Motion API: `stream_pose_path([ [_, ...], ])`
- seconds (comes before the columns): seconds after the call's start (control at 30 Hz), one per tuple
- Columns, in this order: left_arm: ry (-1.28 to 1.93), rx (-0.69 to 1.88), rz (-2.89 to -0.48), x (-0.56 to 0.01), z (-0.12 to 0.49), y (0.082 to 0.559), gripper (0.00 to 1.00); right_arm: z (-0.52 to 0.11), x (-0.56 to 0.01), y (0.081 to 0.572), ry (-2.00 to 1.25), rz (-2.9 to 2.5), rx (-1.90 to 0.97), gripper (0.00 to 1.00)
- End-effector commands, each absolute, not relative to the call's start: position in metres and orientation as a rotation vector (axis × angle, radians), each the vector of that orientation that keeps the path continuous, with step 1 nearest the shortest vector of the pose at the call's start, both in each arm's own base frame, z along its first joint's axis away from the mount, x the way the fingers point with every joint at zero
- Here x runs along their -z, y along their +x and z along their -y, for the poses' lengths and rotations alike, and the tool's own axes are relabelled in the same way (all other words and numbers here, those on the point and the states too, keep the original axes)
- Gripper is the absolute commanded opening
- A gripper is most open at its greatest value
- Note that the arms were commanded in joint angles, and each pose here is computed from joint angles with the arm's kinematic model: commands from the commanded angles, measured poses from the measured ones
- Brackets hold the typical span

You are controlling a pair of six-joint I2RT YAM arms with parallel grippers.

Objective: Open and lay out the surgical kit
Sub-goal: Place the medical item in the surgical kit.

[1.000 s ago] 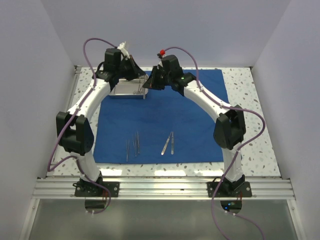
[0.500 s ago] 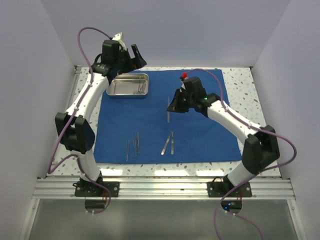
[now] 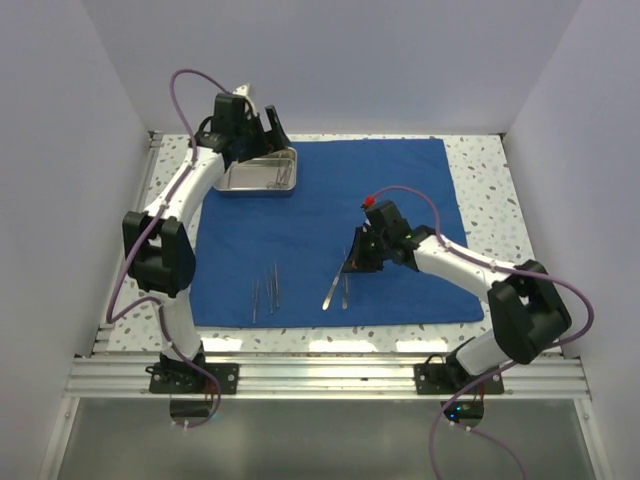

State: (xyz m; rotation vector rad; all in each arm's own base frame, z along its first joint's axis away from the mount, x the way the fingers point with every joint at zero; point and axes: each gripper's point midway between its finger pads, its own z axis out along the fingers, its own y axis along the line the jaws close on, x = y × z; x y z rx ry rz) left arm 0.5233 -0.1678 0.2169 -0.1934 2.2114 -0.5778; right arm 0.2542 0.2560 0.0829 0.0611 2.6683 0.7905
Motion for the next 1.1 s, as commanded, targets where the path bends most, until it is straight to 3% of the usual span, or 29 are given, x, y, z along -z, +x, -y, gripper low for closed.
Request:
stream_pose_path([
  [0.0,-0.146,0.574,-2.154,-0.238,0.165,0.519,0.96,-0.287,-0.093,0.266,0.049,-2.614,-0.902,0.0],
  [0.7,-0.119,0.539,-2.165,-0.233,0.158,0.505,0.96,-0.311,-0.046,0.238,0.062,-2.689,-0.882,0.0],
  [0.73,-0.118,0.539,-2.164,-0.234,0.158,0.505,0.96,-0.309,-0.044,0.237,0.045,-2.698,-0.866,0.04],
  [0.8,-0.118,0.54,-2.159,-0.236,0.158,0.504,0.96,-0.306,-0.04,0.238,0.033,-2.704,-0.829,0.27],
  [0.87,-0.119,0.539,-2.159,-0.237,0.157,0.504,0.96,-0.304,-0.037,0.239,0.011,-2.705,-0.807,0.41],
  [0.9,-0.116,0.541,-2.158,-0.238,0.158,0.503,0.96,-0.304,-0.038,0.241,0.007,-2.701,-0.795,0.56],
  [0.97,-0.114,0.541,-2.155,-0.239,0.158,0.503,0.96,-0.303,-0.037,0.243,-0.009,-2.7,-0.781,0.65],
  [1.07,-0.109,0.534,-2.149,-0.243,0.157,0.504,0.96,-0.304,-0.042,0.247,-0.025,-2.693,-0.766,0.67],
])
